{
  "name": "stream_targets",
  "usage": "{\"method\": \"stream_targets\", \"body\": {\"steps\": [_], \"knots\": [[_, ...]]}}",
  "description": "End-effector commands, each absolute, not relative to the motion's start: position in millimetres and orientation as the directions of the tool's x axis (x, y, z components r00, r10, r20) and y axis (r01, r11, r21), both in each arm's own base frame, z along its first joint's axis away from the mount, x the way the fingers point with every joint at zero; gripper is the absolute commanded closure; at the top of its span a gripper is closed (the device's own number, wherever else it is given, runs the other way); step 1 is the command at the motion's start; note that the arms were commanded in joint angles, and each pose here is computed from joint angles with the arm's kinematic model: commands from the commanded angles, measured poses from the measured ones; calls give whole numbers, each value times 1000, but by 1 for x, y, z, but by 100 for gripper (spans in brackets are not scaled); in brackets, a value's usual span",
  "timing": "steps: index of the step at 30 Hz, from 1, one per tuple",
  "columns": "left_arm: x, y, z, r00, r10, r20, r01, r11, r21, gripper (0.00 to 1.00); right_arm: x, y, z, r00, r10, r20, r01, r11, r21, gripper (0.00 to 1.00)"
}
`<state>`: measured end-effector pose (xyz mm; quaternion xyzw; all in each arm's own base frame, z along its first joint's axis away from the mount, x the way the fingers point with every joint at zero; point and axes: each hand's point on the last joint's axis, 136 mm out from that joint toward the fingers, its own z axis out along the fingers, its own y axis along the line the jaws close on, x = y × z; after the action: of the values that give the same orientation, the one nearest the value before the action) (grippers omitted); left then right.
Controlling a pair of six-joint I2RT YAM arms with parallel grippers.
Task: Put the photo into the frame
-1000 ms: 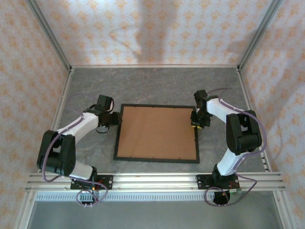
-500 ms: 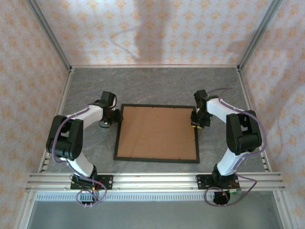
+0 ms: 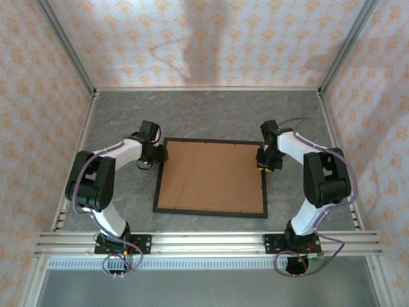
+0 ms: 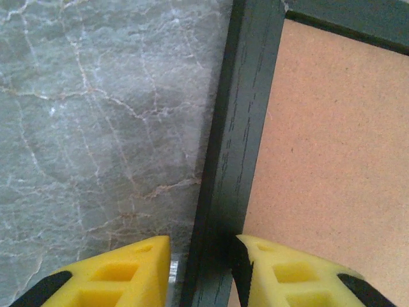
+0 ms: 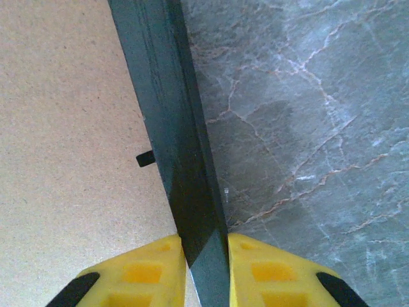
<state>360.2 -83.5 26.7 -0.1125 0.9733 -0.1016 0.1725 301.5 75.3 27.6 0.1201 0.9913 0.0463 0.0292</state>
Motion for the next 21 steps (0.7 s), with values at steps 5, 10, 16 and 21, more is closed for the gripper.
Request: {"method": "stream_targets", "body": {"steps": [5, 10, 16, 21], "knots": [[342, -103, -3, -958, -157, -241, -117, 978, -170, 65, 309, 79, 16, -970, 236, -54, 230, 969, 92, 80], [340, -108, -8, -964, -136, -229, -101, 983, -155, 64, 310, 81, 16, -972, 229, -52, 224, 970, 92, 80], [344, -108, -3, -965, -116, -234, -88, 988, -128, 61, 310, 81, 15, -973, 227, -49, 222, 971, 85, 80], [355, -101, 32, -937, -125, -326, -94, 990, -109, 53, 311, 77, 19, -973, 222, -63, 219, 974, 62, 81]]}}
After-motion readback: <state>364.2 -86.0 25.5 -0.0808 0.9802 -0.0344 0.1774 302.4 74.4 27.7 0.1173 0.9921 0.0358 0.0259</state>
